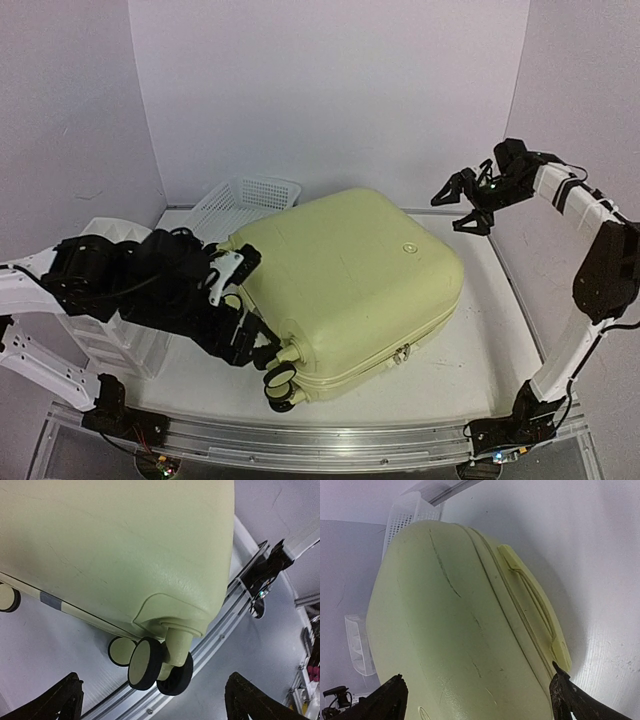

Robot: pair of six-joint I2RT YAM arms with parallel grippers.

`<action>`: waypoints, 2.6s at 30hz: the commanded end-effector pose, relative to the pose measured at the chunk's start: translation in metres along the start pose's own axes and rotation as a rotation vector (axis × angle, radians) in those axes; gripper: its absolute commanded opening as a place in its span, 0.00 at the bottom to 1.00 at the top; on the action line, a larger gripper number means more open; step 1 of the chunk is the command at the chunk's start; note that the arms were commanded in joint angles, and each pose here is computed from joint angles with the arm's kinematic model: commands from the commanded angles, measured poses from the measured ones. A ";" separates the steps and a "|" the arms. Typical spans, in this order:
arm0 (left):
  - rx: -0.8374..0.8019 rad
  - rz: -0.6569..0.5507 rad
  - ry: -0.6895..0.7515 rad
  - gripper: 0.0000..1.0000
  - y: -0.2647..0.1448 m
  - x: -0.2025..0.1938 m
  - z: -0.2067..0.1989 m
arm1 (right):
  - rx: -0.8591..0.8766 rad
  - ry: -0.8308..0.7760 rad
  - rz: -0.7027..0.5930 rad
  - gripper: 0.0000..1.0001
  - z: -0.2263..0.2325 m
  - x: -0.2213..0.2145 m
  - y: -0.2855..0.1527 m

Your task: Open, take out, and arrange the luggage

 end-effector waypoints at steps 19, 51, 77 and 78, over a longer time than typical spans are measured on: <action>0.087 -0.076 -0.309 0.97 0.072 0.121 0.039 | 0.129 -0.081 0.110 0.98 0.023 -0.048 0.039; -0.161 -0.197 0.043 0.99 0.064 0.231 -0.006 | -0.290 -0.086 -0.079 0.98 -0.003 -0.155 -0.052; -0.167 -0.017 -0.393 0.94 0.110 0.152 0.064 | -0.219 -0.071 -0.048 0.98 0.003 -0.128 -0.032; -0.182 -0.013 -0.389 0.93 0.116 0.156 0.062 | -0.226 -0.058 -0.060 0.98 0.001 -0.129 -0.032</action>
Point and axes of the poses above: each gripper's point midway between its finger pads, its own y axis out along the fingers, its own z axis along the line the jaws close on, x = y × z, the point moved 9 cm from there along -y, back along the fingers, and after that the axes turned 3 degrees about -y, right-handed, at the moved point
